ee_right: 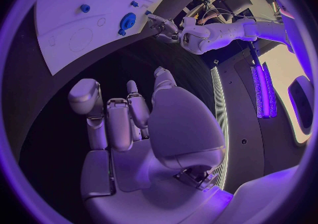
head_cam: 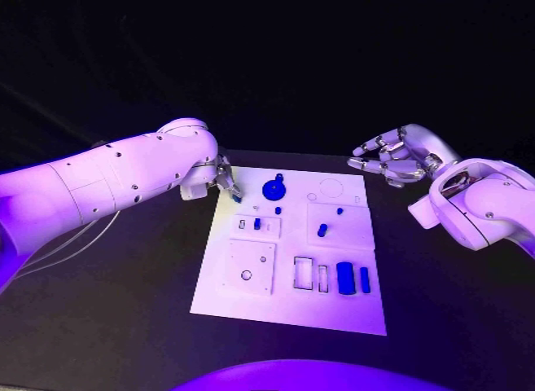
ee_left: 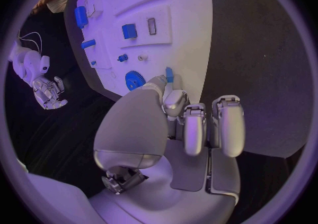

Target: Assemble the parts on the task board

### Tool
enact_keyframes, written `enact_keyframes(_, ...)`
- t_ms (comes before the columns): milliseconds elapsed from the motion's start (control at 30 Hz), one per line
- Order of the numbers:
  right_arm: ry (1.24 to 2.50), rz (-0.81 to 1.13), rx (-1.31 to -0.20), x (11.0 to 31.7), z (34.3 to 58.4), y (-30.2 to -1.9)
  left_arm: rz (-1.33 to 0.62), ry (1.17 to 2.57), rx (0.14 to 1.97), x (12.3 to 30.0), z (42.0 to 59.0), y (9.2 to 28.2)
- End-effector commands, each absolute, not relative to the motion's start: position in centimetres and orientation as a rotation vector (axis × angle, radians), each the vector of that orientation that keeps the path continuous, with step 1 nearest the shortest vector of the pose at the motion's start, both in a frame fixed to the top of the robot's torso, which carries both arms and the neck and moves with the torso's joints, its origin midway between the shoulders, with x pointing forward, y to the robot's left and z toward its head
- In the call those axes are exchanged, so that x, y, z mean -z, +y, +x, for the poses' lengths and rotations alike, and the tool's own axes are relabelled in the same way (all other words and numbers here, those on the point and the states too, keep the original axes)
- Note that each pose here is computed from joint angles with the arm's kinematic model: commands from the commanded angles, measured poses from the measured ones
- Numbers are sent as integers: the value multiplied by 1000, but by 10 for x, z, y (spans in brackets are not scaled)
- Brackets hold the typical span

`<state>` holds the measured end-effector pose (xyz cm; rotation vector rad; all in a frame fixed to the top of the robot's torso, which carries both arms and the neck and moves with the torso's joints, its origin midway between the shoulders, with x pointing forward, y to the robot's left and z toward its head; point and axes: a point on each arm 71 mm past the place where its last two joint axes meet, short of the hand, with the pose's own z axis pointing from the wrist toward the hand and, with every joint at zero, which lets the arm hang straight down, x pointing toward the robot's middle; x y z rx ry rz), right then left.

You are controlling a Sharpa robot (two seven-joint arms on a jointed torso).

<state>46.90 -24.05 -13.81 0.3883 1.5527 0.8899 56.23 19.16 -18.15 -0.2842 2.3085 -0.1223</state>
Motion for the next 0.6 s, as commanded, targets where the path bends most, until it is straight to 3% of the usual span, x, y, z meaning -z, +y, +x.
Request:
enact_keyframes(33, 1559, 369, -896, 138, 469, -239, -309, 2331, 126, 183, 561, 192)
enact_keyframes(300, 1558, 369, -895, 138, 469, -239, -390, 2332, 213, 183, 556, 195)
enact_keyframes(600, 1556, 373, -889, 138, 470, -241, -457, 2327, 341, 178, 539, 198)
